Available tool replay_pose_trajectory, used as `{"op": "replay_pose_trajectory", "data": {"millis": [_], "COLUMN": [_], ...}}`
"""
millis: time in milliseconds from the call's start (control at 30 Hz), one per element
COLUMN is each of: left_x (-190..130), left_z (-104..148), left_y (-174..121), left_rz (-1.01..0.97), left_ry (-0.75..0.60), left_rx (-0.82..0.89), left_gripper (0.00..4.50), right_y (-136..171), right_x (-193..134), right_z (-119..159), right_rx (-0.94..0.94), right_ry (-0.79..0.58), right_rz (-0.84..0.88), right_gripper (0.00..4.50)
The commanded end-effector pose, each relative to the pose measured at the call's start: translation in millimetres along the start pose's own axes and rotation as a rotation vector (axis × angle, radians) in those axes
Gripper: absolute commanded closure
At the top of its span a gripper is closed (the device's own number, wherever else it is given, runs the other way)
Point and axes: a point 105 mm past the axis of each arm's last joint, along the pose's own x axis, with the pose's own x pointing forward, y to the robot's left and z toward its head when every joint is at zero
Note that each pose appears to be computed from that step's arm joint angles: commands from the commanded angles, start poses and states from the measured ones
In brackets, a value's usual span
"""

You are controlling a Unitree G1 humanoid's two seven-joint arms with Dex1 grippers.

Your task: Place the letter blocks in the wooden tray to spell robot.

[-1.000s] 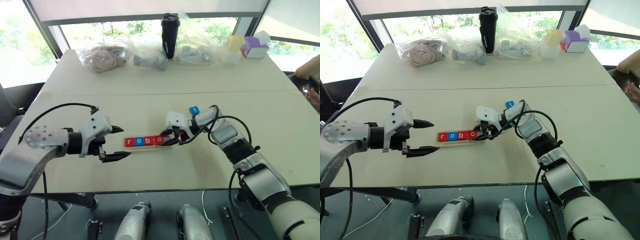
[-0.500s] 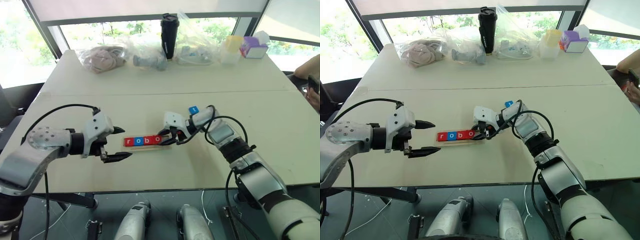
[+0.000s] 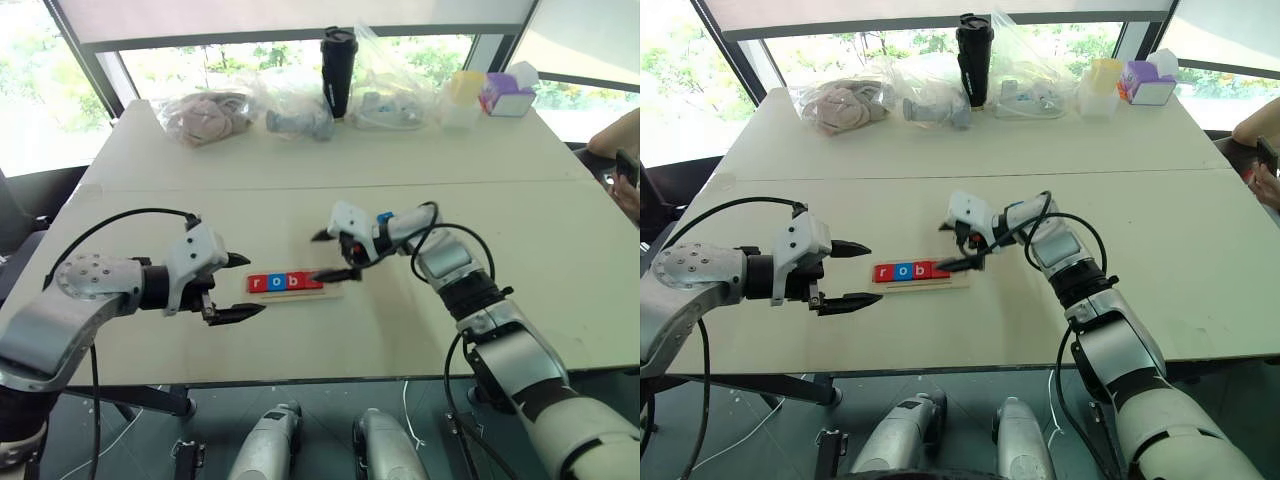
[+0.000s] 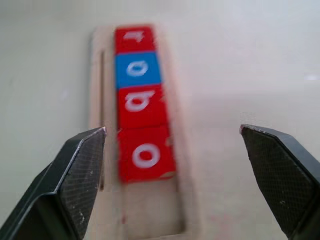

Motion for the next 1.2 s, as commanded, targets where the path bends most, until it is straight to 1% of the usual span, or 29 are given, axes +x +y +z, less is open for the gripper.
{"op": "replay_pose_trajectory", "data": {"millis": [33, 67, 133, 167, 267, 333, 467, 633, 767, 1033, 1067, 1133, 1200], "left_x": [-3.5, -3.8, -4.8, -5.5, -7.8, -8.0, 4.1, 22.3, 28.2, 28.2, 28.0, 27.6, 27.3], "left_z": [11.6, 13.6, 26.9, 31.6, 42.4, 44.3, 45.2, 47.6, 52.0, 52.5, 52.5, 52.6, 52.5], "left_y": [0.7, 0.8, 2.6, 3.0, 6.2, 12.2, 27.5, 50.1, 66.0, 65.0, 64.8, 64.5, 64.3], "left_rz": [0.015, 0.017, 0.024, 0.025, 0.040, 0.064, 0.110, 0.172, 0.235, 0.243, 0.245, 0.246, 0.246], "left_ry": [-0.030, -0.041, -0.110, -0.135, -0.189, -0.205, -0.216, -0.231, -0.261, -0.280, -0.281, -0.281, -0.281], "left_rx": [0.039, 0.038, 0.025, 0.019, 0.005, 0.002, 0.036, 0.080, 0.104, 0.104, 0.104, 0.103, 0.103], "left_gripper": [0.00, 0.00, 0.00, 0.00, 0.00, 0.00, 0.00, 0.00, 0.00, 0.00, 0.00, 0.00, 0.00], "right_y": [-26.4, -39.3, -68.4, -75.1, -83.0, -78.2, -69.4, -72.4, -77.8, -72.4, -72.7, -73.4, -74.0], "right_x": [-17.7, -26.0, -52.7, -61.0, -87.0, -96.5, -95.6, -83.9, -78.9, -57.5, -55.6, -52.4, -50.4], "right_z": [31.7, 31.4, 24.5, 20.7, -1.1, -12.0, -36.2, -50.0, -58.5, -78.4, -80.3, -81.4, -81.7], "right_rx": [-0.025, 0.006, 0.125, 0.171, 0.329, 0.379, 0.440, 0.465, 0.511, 0.552, 0.562, 0.580, 0.586], "right_ry": [-0.106, -0.112, -0.127, -0.126, -0.071, -0.033, 0.027, 0.076, 0.087, 0.138, 0.137, 0.124, 0.121], "right_rz": [-0.179, -0.282, -0.546, -0.621, -0.840, -0.919, -0.976, -0.978, -0.976, -0.924, -0.924, -0.919, -0.914], "right_gripper": [0.09, 0.09, 0.09, 0.09, 0.09, 0.09, 0.09, 0.09, 0.09, 0.09, 0.31, 0.93, 1.88]}}
